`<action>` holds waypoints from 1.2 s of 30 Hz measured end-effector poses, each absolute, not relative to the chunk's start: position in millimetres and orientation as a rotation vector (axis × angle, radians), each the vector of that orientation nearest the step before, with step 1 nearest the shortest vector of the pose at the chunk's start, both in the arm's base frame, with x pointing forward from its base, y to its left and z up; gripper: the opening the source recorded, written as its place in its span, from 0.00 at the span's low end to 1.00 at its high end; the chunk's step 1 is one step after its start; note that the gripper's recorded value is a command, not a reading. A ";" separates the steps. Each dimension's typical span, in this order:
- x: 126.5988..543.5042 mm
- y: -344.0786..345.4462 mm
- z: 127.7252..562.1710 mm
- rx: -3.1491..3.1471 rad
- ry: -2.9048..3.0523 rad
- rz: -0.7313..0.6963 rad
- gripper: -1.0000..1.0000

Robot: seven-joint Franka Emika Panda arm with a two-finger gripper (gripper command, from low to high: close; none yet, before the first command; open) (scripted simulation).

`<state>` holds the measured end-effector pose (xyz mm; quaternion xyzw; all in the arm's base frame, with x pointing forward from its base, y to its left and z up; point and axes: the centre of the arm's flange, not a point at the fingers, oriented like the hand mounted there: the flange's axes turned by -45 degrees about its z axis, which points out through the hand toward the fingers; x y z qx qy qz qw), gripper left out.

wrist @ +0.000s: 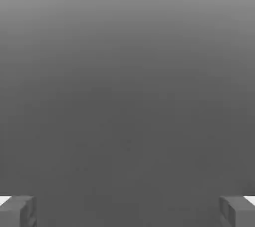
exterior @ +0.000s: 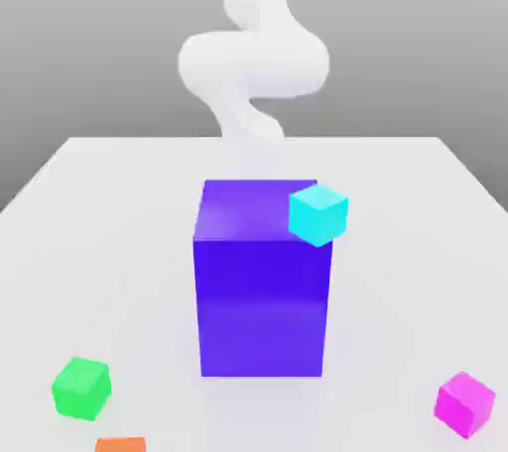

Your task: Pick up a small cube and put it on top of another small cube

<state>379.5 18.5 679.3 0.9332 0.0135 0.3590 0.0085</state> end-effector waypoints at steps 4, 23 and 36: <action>426.7 51.0 621.1 2.938 0.158 0.954 0.50; 483.2 214.3 295.4 2.980 0.787 0.232 0.50; 445.0 258.8 130.2 2.983 0.988 0.001 0.00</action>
